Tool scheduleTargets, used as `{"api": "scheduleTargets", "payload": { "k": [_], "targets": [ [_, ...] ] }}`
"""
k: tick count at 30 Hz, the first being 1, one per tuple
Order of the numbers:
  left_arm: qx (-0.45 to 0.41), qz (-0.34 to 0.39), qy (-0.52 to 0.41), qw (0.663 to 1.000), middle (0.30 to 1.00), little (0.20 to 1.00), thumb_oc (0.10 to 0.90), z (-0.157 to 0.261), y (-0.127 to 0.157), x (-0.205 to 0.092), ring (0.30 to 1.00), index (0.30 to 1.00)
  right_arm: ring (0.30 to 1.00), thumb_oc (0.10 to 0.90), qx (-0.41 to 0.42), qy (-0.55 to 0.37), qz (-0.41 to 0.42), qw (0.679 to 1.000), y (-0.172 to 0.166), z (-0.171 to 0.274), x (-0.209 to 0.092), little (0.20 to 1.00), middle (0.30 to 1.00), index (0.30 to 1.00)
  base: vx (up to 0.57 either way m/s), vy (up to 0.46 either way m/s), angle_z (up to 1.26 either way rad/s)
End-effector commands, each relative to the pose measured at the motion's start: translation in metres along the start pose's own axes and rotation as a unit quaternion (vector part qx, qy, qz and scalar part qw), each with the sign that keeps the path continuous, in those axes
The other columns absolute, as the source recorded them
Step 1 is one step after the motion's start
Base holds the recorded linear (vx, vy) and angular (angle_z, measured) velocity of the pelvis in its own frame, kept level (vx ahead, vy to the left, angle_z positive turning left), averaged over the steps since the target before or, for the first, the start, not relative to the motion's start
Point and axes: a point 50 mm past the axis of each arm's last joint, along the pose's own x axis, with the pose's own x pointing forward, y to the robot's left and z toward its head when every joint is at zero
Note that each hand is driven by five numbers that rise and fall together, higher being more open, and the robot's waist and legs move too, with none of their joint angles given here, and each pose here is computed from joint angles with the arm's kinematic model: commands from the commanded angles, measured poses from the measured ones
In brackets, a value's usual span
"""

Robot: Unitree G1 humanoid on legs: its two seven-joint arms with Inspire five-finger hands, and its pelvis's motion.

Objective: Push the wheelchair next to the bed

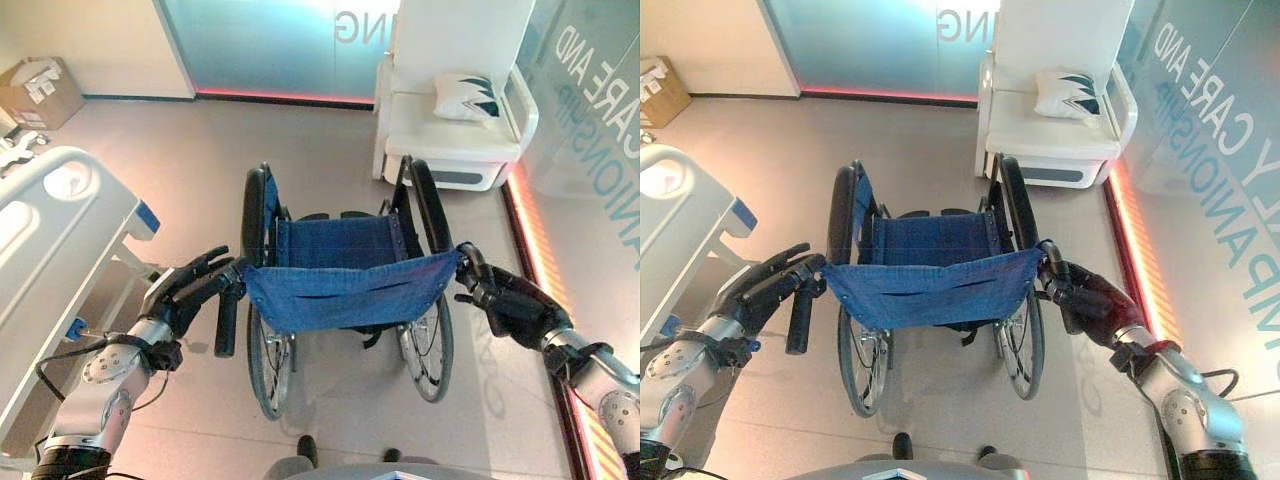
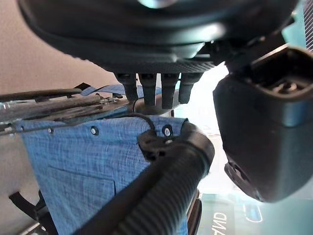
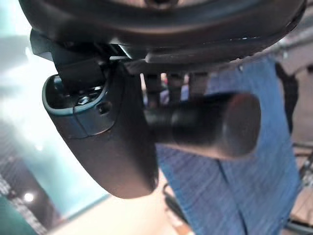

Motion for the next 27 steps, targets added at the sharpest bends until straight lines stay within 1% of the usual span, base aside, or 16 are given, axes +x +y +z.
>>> {"api": "scheduleTargets", "payload": {
  "k": [1, 7, 8, 16, 22, 25, 27],
  "targets": [
    [0.037, 0.027, -0.132, 0.99, 0.9, 0.9, 0.8, 0.055, 0.017, 0.003, 0.9, 0.9, 0.3, 0.4, 0.061, -0.19, 0.269, 0.942, 0.096, 0.055, 0.02, 0.3, 0.3, 0.3, 0.0, 0.0, 0.0],
    [0.021, 0.055, -0.129, 0.99, 0.9, 0.9, 0.8, 0.052, 0.022, 0.002, 0.9, 0.9, 0.3, 0.4, 0.089, -0.181, 0.246, 0.948, 0.087, 0.042, 0.023, 0.3, 0.3, 0.3, 0.0, -0.011, 0.03],
    [0.011, 0.067, -0.14, 0.988, 0.9, 0.9, 0.8, 0.053, 0.024, 0.002, 0.9, 0.9, 0.3, 0.4, 0.091, -0.178, 0.24, 0.95, 0.085, 0.04, 0.024, 0.3, 0.3, 0.3, 0.0, -0.02, 0.03],
    [-0.018, 0.092, -0.179, 0.979, 0.9, 0.9, 0.8, 0.062, 0.022, 0.0, 0.9, 0.9, 0.3, 0.4, 0.094, -0.169, 0.223, 0.955, 0.08, 0.034, 0.027, 0.3, 0.3, 0.3, 0.0, -0.016, 0.03],
    [-0.053, 0.085, -0.198, 0.975, 0.9, 0.9, 0.8, 0.068, 0.018, -0.001, 0.9, 0.9, 0.3, 0.4, 0.092, -0.167, 0.215, 0.958, 0.079, 0.033, 0.028, 0.3, 0.3, 0.3, -0.01, -0.025, 0.08],
    [-0.073, 0.073, -0.211, 0.972, 0.9, 0.9, 0.8, 0.073, 0.015, -0.004, 0.9, 0.9, 0.3, 0.4, 0.092, -0.165, 0.211, 0.959, 0.078, 0.033, 0.027, 0.3, 0.3, 0.3, -0.01, -0.02, 0.07],
    [-0.096, 0.048, -0.218, 0.97, 0.9, 0.9, 0.8, 0.079, 0.01, -0.005, 0.9, 0.9, 0.3, 0.4, 0.092, -0.163, 0.207, 0.96, 0.078, 0.03, 0.028, 0.3, 0.3, 0.3, -0.02, -0.024, 0.05]
  ]
}}
